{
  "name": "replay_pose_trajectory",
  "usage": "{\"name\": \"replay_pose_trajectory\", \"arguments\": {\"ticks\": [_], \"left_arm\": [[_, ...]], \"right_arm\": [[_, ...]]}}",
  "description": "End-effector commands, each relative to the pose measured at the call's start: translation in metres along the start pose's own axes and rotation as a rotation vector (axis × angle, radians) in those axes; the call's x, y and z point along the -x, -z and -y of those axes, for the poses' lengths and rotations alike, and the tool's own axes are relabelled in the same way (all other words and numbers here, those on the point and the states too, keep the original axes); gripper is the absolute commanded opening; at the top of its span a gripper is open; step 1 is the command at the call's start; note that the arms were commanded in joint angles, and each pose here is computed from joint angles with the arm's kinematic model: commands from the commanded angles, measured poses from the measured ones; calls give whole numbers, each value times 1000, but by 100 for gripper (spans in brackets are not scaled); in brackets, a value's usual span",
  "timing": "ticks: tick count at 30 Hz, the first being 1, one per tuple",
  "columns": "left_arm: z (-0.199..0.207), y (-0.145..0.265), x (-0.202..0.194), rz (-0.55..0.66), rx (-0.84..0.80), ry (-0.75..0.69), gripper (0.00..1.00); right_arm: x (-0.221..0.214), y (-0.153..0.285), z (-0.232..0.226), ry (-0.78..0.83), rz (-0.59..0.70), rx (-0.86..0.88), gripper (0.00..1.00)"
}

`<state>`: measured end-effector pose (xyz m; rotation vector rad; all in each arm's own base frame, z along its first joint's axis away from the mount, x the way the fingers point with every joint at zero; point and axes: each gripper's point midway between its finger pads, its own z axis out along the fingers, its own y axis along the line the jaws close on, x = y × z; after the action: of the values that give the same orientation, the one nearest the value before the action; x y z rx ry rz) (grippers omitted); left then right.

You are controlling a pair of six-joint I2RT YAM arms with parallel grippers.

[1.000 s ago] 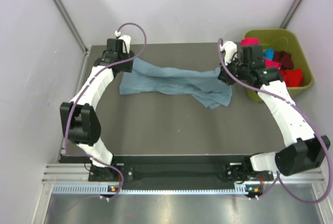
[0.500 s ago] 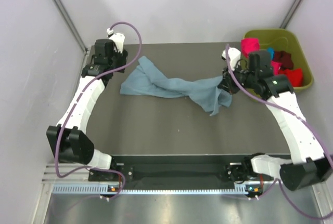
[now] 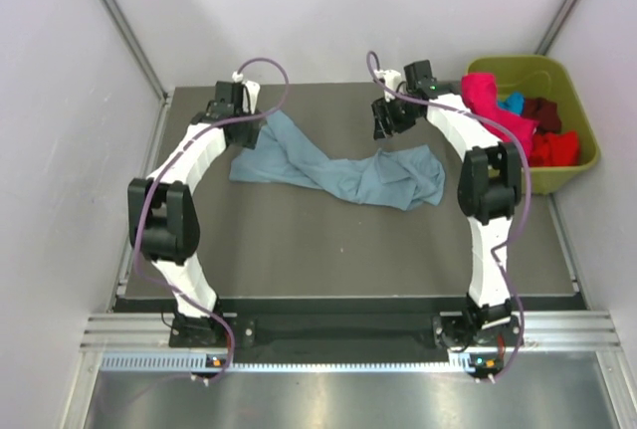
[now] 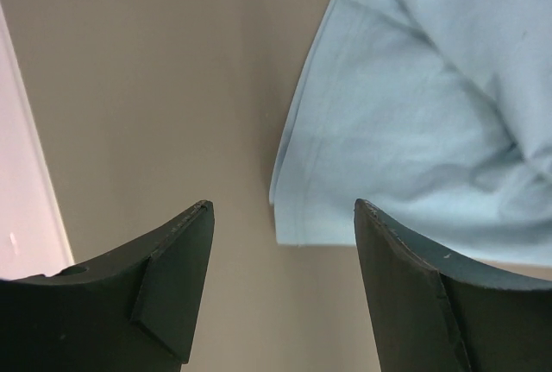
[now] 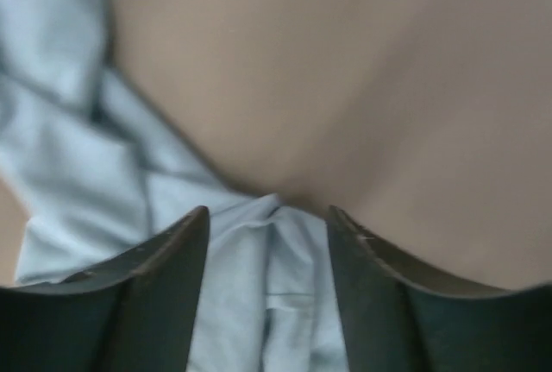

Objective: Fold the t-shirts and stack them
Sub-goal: Flatten the tshirt out

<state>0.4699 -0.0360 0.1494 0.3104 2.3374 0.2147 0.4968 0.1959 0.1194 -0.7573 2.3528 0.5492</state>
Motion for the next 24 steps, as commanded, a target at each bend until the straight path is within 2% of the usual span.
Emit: {"name": "replay_pose_trajectory", "arguments": {"ticks": [1,3,4,6,11,16,21,24], "left_arm": [[-7,11,49,117,-2,70,71],[-6,9,53,121,-2,82,71],[-8,8,55,133,8,92,72],[-9,6,55,142,17,97,72],[-14,-5,59,143,50,99,72],[-12,-13,63,146,44,82,72],[-11,-16,69,153,35,93,72],[-8,-18,68,148,23,94,72]], "right_arm": [[42,18,17,98,102,-106,61],[44,37,17,137,111,-148,63],[29,36,16,151,82,-146,63],[33,58,9,187,113,-162,63],[11,82,-8,197,69,-153,59],[-29,83,-39,273,-66,-54,54],[-60,76,-57,375,-131,9,49],[-64,71,-62,378,-139,24,49]]}}
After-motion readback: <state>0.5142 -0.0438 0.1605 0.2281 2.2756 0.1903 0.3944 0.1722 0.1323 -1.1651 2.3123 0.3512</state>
